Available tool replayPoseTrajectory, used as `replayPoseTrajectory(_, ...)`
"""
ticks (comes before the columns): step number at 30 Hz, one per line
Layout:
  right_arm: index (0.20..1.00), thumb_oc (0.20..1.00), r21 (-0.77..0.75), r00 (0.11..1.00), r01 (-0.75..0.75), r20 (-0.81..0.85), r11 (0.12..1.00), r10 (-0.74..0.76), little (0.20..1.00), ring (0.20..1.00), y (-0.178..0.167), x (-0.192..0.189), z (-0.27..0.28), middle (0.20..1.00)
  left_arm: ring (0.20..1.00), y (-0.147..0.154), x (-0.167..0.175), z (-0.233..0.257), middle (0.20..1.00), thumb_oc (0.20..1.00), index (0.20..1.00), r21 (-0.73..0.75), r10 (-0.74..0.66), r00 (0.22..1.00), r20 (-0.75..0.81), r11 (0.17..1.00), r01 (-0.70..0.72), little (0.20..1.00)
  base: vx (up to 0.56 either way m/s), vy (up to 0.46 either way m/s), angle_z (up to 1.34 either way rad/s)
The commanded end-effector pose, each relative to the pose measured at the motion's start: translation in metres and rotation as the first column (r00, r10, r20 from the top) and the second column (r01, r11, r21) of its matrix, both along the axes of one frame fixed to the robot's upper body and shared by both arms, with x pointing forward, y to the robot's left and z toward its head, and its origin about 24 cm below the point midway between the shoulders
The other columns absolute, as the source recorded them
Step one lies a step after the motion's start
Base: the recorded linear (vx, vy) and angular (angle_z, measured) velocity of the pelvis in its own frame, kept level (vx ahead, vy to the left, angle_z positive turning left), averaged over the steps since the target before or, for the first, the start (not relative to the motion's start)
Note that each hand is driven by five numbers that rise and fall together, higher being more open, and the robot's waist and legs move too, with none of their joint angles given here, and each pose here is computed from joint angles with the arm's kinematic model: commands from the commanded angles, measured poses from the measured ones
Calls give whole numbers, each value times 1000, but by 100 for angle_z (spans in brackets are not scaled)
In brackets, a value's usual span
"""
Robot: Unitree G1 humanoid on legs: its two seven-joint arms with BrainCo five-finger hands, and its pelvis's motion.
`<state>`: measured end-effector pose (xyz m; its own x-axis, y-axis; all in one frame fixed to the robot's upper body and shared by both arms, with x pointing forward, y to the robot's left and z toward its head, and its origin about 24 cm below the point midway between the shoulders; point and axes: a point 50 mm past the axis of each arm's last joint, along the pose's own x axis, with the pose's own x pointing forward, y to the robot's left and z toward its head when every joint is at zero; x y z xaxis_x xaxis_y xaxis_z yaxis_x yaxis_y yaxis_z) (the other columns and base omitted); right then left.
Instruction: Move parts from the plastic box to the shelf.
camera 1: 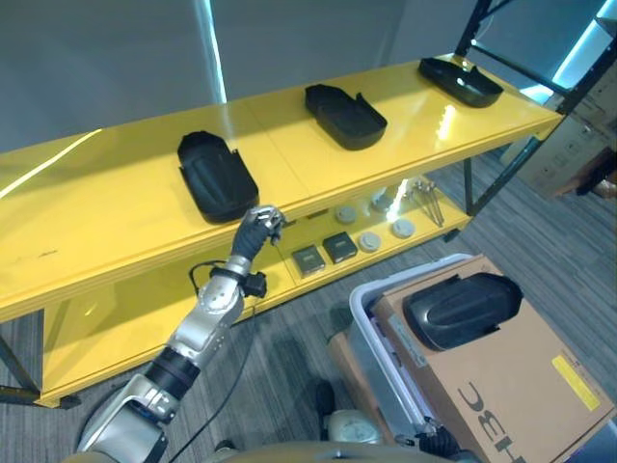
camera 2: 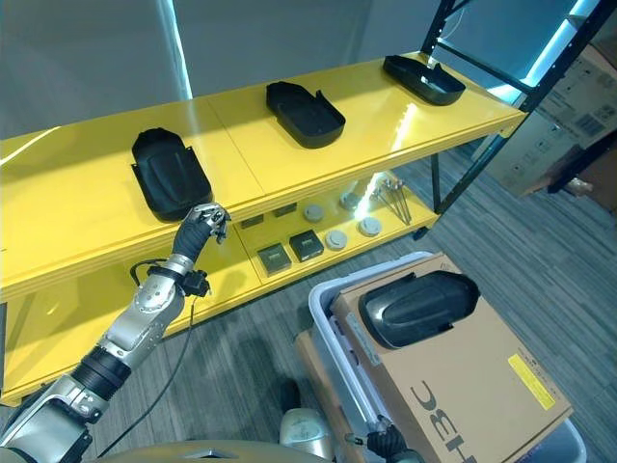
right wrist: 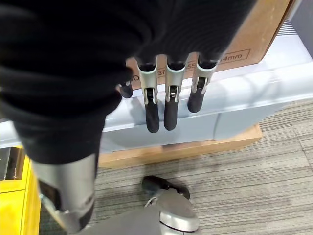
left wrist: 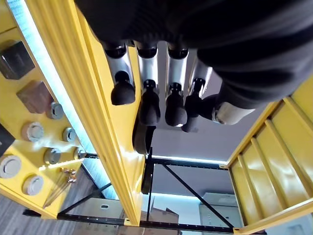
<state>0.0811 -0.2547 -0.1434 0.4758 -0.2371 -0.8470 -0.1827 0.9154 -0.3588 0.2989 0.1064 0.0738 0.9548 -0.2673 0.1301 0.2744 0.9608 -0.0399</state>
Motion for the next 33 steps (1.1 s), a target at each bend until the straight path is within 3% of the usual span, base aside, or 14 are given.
replayPoseTrajectory(1,1000,1000,23,996,-41,-74,999,43,1000,1000,3,-19,-5,1000,200,0,16,19,200,200,200,51,57,992,110,997,-63,200,41,-28,-4)
replayPoseTrajectory(11,1000,1000,39,994,-50,-98,998,54,1000,1000,4,-25,-7,1000,200,17,30,26,200,200,200,94,166,972,165,979,-183,200,23,1,-1)
replayPoseTrajectory(25,1000,1000,48,992,-53,-115,997,58,1000,1000,5,-29,-7,1000,200,8,38,66,200,200,200,95,146,942,303,979,-182,200,18,-2,0)
replayPoseTrajectory(33,1000,1000,50,989,-55,-136,997,61,1000,1000,4,-34,-8,1000,200,21,51,59,200,200,200,150,234,942,241,950,-275,200,34,-7,-2)
